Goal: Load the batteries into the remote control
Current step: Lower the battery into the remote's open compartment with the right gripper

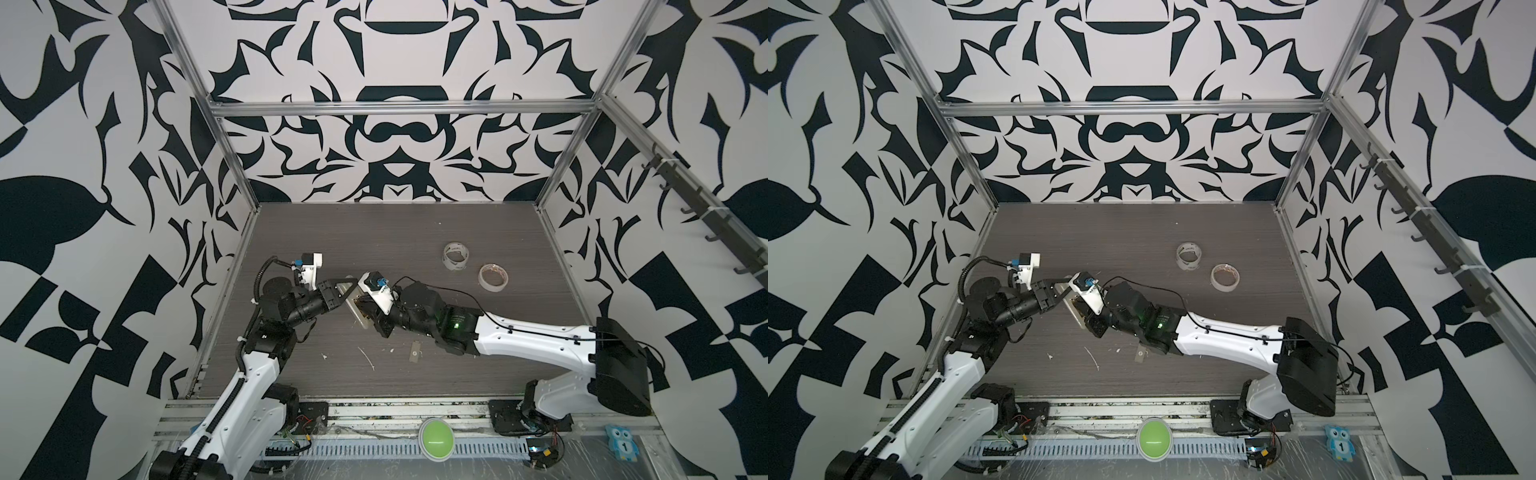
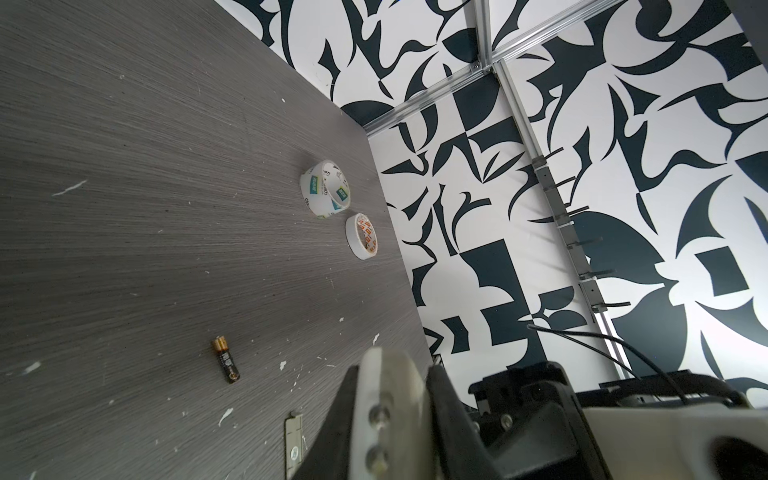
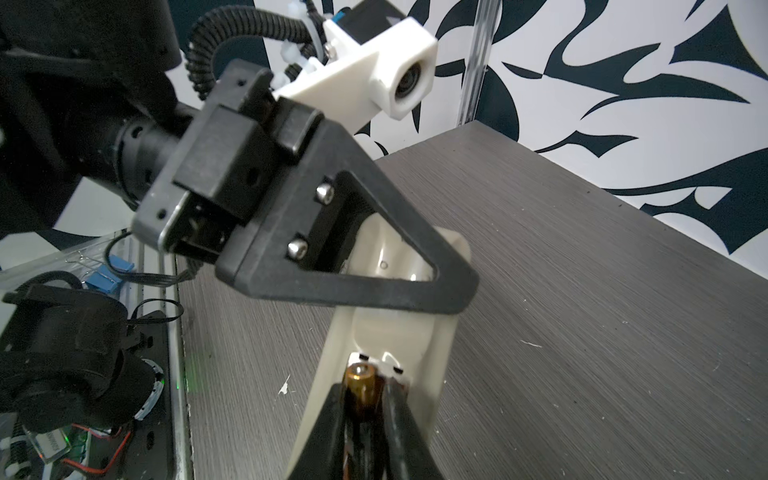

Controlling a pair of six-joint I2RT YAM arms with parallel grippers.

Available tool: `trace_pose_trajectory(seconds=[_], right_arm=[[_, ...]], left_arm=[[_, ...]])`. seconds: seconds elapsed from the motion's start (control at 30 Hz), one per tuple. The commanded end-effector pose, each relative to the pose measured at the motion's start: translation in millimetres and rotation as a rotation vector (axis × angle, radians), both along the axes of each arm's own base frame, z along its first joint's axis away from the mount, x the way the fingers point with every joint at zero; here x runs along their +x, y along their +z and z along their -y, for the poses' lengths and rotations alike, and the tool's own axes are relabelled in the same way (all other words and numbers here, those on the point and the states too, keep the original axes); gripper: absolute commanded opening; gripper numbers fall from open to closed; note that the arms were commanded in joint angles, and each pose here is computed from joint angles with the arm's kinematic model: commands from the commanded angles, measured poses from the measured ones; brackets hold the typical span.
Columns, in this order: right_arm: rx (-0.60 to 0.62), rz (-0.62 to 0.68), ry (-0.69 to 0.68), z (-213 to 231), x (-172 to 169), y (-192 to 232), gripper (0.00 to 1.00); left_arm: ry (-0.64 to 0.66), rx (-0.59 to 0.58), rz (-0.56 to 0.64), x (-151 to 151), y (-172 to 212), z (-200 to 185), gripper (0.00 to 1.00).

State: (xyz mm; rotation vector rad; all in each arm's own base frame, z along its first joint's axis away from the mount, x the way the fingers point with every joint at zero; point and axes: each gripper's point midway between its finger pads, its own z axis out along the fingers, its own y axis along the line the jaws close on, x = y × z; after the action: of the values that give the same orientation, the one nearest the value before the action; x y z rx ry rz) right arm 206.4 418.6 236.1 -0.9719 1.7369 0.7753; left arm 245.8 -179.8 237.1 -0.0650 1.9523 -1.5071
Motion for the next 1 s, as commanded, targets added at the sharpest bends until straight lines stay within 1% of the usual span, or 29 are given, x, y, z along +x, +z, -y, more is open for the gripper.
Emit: trace_pose_trajectory(seconds=[0.0, 0.23, 0.3, 0.37, 0.43, 0.5, 0.63, 0.83, 0.9, 0.97], right_arm=[[-0.009, 0.014, -0.032, 0.4, 6.1, 4.7, 0.23], [-0.024, 0.036, -0.013, -2.9, 1.6, 8.2, 0.25], [-0.061, 0.059, 0.014, -6.2, -3.2, 8.8, 0.30], [-0.109, 0.072, 0.036, -7.4, -6.0, 9.7, 0.31], [-0.122, 0.095, 0.049, -6.9, -9.5, 14.9, 0.36], [-0.129, 0.105, 0.039, -4.1, -8.0, 20.1, 0.39], [-0.151, 0.135, 0.022, 1.9, -8.2, 29.4, 0.42], [-0.195, 0.194, 0.008, 16.4, -8.8, 47.6, 0.43], [-0.217, 0.228, 0.038, 22.2, -13.5, 53.2, 0.44], [-0.245, 0.259, 0.133, 25.5, -28.0, 56.0, 0.45]], left_arm=[[-0.035, -0.032, 0.082, -5.6, 25.6, 3.8, 0.00], [-0.038, -0.032, 0.082, -5.8, 26.0, 4.1, 0.00], [-0.041, -0.031, 0.082, -6.4, 26.2, 4.3, 0.00], [-0.045, -0.030, 0.076, -7.1, 24.7, 4.6, 0.00], [-0.051, -0.030, 0.068, -7.9, 23.0, 5.2, 0.00], [-0.060, -0.028, 0.056, -8.8, 20.5, 6.1, 0.00], [-0.072, -0.020, 0.043, -11.2, 18.3, 6.9, 0.00], [-0.090, 0.002, 0.032, -15.3, 16.5, 7.5, 0.00], [-0.108, 0.012, 0.021, -17.9, 15.2, 8.8, 0.00], [-0.132, 0.027, 0.016, -21.4, 16.3, 10.2, 0.00]])
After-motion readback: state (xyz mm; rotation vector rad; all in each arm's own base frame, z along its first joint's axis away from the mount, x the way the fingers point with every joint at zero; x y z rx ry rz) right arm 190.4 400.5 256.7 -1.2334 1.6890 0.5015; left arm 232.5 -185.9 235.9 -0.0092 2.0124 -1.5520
